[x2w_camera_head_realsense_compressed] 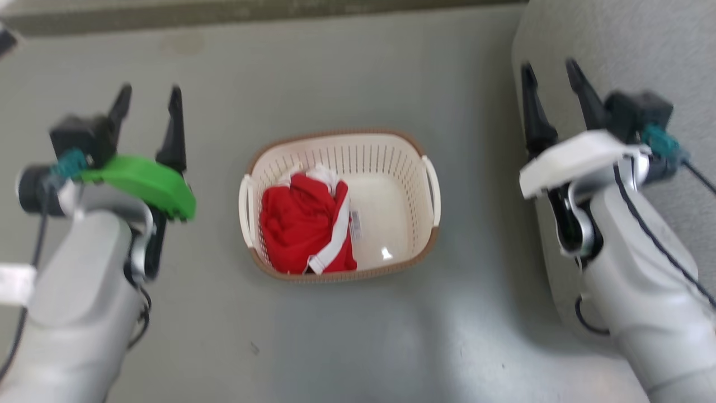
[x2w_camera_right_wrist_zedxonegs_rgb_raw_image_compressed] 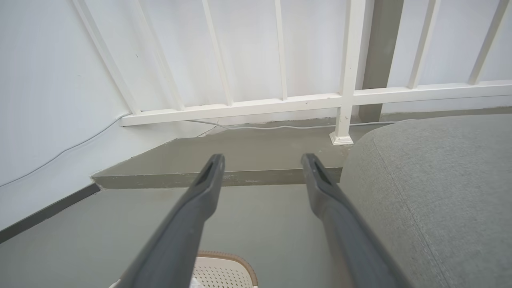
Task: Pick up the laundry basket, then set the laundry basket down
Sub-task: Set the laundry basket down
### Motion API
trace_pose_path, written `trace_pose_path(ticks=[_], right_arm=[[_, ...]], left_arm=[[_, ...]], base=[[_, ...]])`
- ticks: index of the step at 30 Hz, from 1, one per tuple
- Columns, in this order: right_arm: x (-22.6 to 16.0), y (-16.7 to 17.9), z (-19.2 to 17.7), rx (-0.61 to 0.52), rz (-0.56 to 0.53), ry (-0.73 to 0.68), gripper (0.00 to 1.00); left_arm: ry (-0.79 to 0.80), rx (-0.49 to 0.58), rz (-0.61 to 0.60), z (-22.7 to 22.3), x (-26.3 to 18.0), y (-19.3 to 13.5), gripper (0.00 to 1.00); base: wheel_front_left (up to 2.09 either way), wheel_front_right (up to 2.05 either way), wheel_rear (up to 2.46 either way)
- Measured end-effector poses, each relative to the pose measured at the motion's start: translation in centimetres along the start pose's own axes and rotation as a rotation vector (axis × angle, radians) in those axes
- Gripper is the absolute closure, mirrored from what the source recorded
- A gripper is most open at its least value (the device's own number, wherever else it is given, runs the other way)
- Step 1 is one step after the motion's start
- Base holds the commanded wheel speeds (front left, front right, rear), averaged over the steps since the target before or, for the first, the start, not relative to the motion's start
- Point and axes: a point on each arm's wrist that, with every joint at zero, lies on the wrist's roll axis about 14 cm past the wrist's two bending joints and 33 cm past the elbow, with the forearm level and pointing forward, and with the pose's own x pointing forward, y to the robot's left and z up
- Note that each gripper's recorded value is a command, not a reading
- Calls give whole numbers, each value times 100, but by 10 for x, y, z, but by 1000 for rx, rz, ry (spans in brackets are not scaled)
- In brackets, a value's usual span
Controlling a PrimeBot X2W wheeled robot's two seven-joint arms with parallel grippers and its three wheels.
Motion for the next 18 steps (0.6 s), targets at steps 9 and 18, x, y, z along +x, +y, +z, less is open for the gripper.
trace_pose_path(ticks=[9,18], right_arm=[[-54,-5,8,-5,-39,-15,0],[-112,-14,-2,-2,-94,10,0]], left_arm=[[-34,0,2,9,-55,-15,0],[-37,-45,20,4,-110,-30,0]], base=[[0,0,0],[0,0,0]])
